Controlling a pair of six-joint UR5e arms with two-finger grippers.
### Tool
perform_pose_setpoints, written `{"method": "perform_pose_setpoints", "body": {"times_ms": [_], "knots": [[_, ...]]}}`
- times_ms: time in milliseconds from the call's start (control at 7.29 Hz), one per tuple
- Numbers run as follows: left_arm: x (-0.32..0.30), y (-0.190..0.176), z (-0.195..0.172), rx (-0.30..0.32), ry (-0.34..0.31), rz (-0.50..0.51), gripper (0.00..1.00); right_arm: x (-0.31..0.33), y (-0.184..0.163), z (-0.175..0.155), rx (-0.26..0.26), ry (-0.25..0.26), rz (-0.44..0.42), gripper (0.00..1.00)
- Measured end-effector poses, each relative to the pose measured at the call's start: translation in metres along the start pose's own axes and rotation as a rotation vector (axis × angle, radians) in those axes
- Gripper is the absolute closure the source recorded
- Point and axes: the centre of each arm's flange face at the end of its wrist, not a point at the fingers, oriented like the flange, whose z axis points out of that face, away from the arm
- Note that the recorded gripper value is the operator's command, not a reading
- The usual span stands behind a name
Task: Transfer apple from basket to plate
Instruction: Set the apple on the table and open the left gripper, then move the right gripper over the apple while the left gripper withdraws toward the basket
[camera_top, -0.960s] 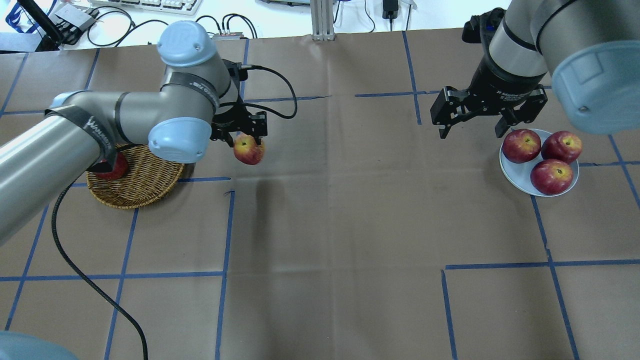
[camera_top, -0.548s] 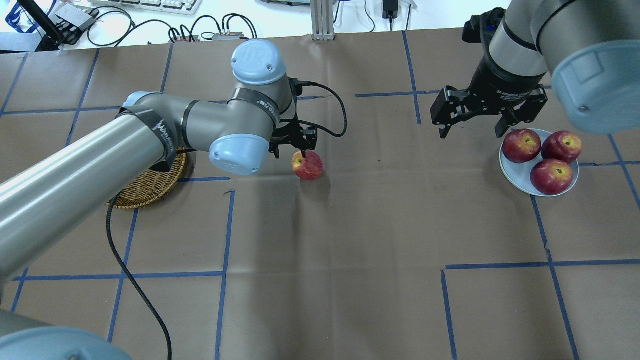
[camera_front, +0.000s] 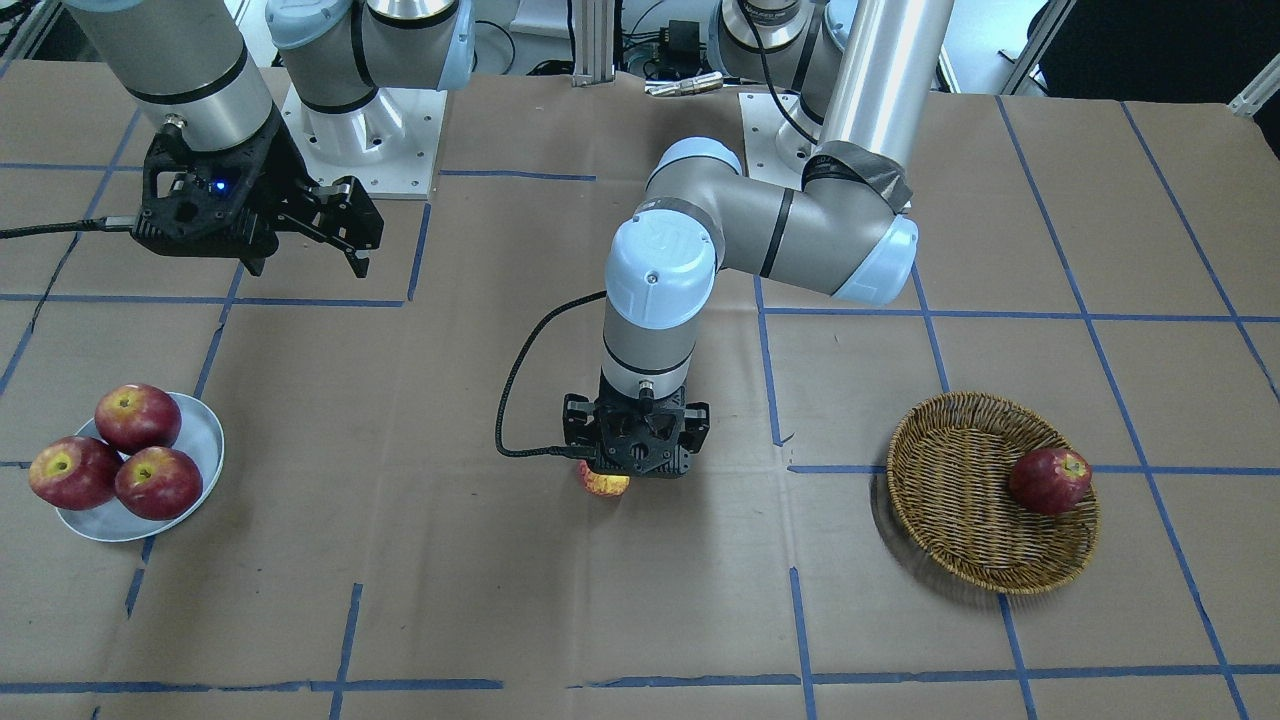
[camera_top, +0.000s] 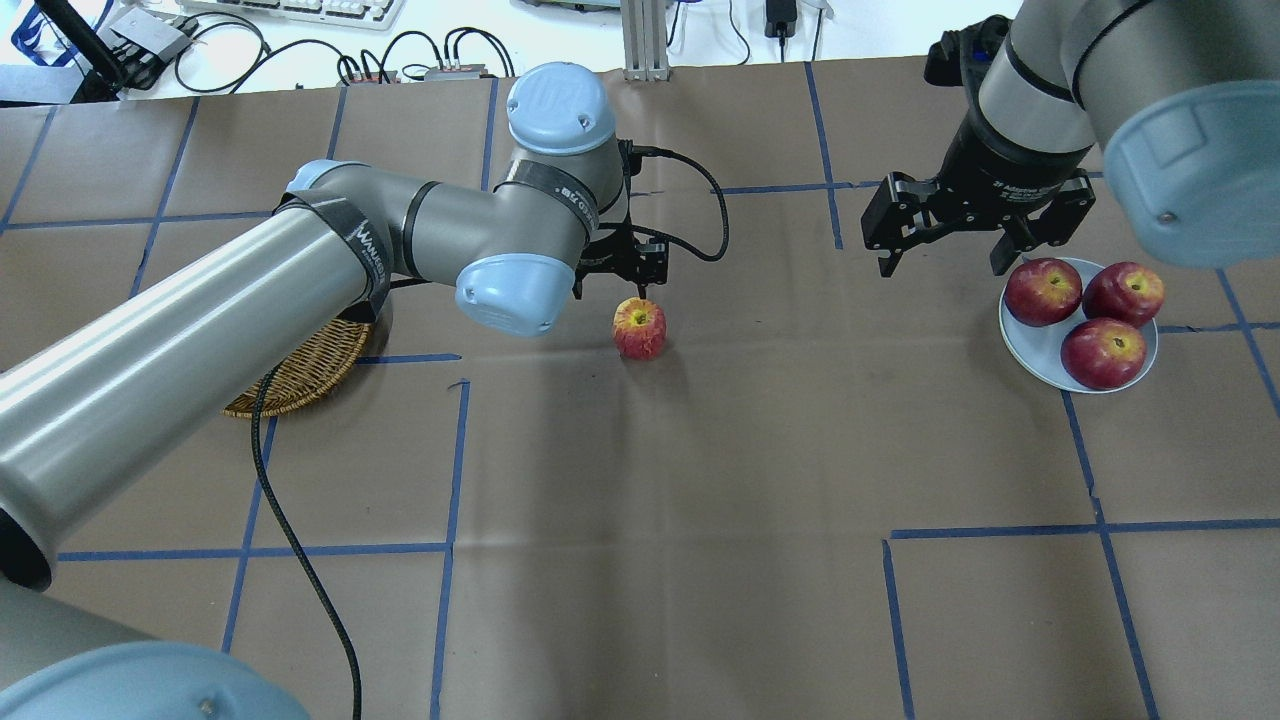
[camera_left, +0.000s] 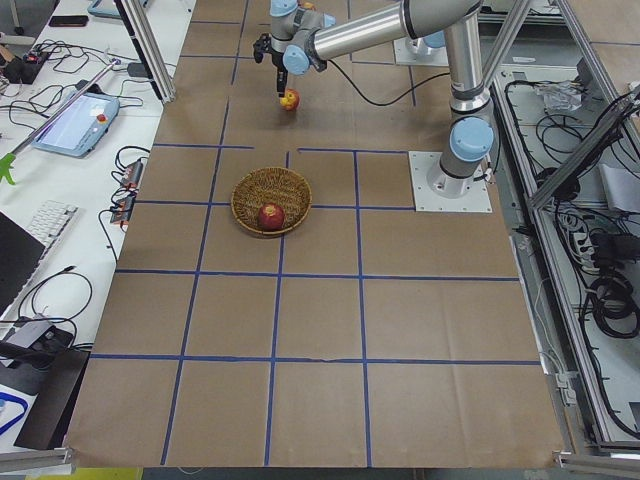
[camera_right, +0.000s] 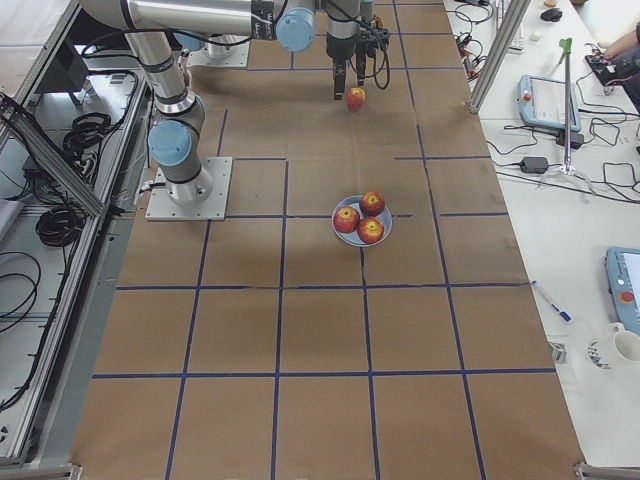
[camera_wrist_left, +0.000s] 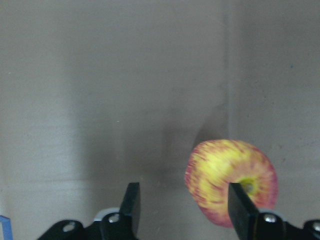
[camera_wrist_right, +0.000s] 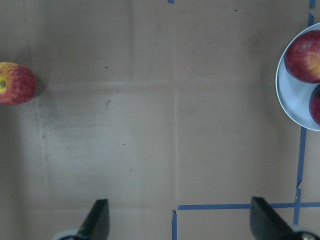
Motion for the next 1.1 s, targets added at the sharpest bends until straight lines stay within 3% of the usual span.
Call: {"method": "perform_pose_setpoints", "body": {"times_ms": [411, 823, 1097], "knots": [[0.0, 0.0, -0.006, 0.009, 0.002, 0.001, 0.1, 0.0, -0.001, -0.002, 0.006, 0.001, -0.001, 0.0], [-0.002, 0.0, -0.014, 0.017, 0.004, 0.0, 0.02, -0.003, -0.001, -0.007, 0.02, 0.0, 0.008, 0.0], [-0.03, -0.003, -0.045, 0.022, 0.0, -0.005, 0.01, -0.007, -0.007, -0.003, 0.034, -0.006, 0.029, 0.0]]}}
